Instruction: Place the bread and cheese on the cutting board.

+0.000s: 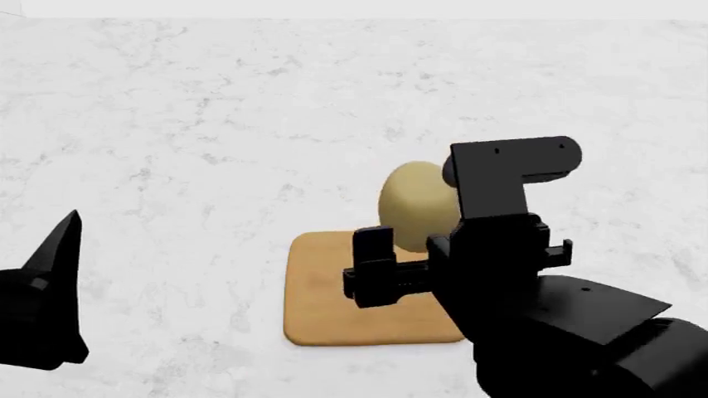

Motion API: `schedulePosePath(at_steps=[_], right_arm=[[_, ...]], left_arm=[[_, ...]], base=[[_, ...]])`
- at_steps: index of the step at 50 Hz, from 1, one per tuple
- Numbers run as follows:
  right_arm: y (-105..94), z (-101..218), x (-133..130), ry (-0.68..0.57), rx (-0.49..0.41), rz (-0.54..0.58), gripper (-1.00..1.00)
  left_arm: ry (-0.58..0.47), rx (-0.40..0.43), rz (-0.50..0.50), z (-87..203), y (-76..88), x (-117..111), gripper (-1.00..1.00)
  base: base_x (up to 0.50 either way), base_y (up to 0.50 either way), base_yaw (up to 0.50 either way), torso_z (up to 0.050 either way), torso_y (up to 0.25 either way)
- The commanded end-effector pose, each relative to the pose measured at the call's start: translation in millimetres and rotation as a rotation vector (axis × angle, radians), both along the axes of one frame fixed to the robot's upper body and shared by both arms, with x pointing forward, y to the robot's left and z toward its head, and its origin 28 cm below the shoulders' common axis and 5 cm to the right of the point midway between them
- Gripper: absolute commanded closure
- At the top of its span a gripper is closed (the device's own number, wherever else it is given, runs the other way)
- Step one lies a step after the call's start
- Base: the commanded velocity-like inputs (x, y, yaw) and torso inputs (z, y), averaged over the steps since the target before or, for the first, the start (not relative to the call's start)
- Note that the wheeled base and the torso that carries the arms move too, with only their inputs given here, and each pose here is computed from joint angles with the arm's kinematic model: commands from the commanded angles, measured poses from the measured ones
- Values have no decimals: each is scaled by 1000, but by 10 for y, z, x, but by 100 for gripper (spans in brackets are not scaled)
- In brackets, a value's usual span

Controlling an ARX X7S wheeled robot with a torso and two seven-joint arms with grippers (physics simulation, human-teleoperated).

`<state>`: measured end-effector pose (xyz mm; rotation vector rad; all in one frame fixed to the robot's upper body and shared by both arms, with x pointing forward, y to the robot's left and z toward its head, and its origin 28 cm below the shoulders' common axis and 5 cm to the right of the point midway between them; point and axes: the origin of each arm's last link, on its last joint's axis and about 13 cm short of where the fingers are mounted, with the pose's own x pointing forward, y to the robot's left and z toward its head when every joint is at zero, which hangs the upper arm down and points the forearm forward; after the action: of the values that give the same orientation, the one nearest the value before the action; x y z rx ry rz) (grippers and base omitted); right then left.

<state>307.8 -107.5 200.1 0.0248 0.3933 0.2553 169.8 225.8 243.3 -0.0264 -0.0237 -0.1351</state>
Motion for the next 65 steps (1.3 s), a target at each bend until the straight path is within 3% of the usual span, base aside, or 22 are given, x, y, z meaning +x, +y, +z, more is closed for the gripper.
schedulePosePath(at_steps=[1, 6, 11, 38, 39, 54, 65], right_arm=[[38, -255, 301, 56, -3, -8, 100], [33, -428, 363, 94, -6, -25, 100], [25, -528, 388, 114, -72, -28, 100], [36, -605, 277, 150, -58, -14, 100], [38, -583, 263, 146, -61, -15, -100], [27, -308, 113, 37, -72, -1, -100], [-50, 226, -412, -139, -81, -17, -100]], left_arm=[[-38, -40, -7, 35, 28, -14, -100], [-39, -43, -3, 38, 42, -17, -100], [-40, -43, -1, 46, 47, -19, -100], [-38, -35, 1, 43, 35, -2, -100], [-37, -34, 0, 42, 31, 0, -100], [-38, -33, -1, 46, 29, 1, -100], [-36, -31, -9, 43, 17, -5, -100]], base=[[0, 0, 0, 0, 0], [0, 0, 0, 0, 0], [0, 0, 0, 0, 0], [1, 0, 0, 0, 0], [0, 0, 0, 0, 0], [0, 0, 0, 0, 0], [0, 0, 0, 0, 0]])
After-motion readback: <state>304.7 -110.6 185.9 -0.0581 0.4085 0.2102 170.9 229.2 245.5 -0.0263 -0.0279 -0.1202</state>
